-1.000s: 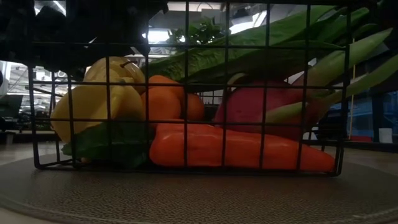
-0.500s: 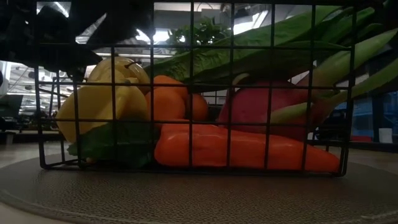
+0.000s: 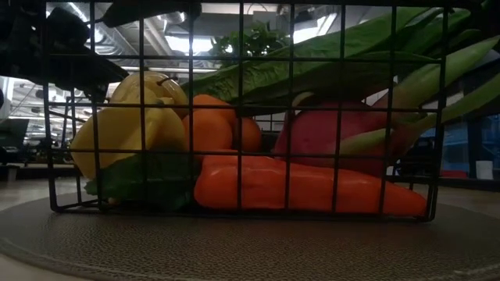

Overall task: Build produce basket
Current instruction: Return to Home Position

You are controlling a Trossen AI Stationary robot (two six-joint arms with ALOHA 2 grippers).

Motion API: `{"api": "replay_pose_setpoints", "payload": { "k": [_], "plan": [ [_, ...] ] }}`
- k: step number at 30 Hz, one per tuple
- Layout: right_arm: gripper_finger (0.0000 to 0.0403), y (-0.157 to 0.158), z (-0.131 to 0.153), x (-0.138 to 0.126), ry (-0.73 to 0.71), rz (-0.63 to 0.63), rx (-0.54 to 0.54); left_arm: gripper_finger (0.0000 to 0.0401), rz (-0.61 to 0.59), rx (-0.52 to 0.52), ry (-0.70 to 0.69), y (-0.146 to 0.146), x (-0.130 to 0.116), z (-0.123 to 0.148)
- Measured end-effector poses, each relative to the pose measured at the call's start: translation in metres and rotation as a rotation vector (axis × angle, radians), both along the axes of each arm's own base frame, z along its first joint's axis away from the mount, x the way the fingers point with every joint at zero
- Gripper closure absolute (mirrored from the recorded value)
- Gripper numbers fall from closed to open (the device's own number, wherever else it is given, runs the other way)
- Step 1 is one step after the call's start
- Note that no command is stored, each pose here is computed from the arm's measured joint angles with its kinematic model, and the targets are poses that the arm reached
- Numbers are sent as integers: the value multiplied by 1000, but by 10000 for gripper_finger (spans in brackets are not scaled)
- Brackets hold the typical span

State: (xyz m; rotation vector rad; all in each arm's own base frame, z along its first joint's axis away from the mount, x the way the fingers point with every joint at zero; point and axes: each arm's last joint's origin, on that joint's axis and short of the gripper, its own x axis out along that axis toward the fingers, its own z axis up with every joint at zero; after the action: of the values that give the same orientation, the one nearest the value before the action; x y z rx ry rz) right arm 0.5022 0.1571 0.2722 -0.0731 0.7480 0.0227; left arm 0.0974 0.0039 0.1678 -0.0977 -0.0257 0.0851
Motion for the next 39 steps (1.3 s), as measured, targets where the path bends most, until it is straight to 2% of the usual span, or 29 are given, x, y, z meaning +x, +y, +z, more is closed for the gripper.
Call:
{"api": "replay_pose_setpoints", "payload": {
  "k": [3,7,15,24,30,34,39],
  "plan": [
    [215,5,4,-6,14,34,-27,372,0,0,0,0,0,0],
    [215,3,32,-24,23,64,-49,378,0,0,0,0,0,0],
    [215,-15,69,-71,201,13,-105,390,0,0,0,0,0,0],
    [215,-41,91,-105,216,-96,-180,400,0,0,0,0,0,0],
    [215,-76,86,-144,203,-174,-155,392,0,0,0,0,0,0],
    [215,-96,68,-180,180,-245,-112,384,0,0,0,0,0,0],
    [215,-118,47,-222,55,-288,-68,376,0,0,0,0,0,0]
  ]
}}
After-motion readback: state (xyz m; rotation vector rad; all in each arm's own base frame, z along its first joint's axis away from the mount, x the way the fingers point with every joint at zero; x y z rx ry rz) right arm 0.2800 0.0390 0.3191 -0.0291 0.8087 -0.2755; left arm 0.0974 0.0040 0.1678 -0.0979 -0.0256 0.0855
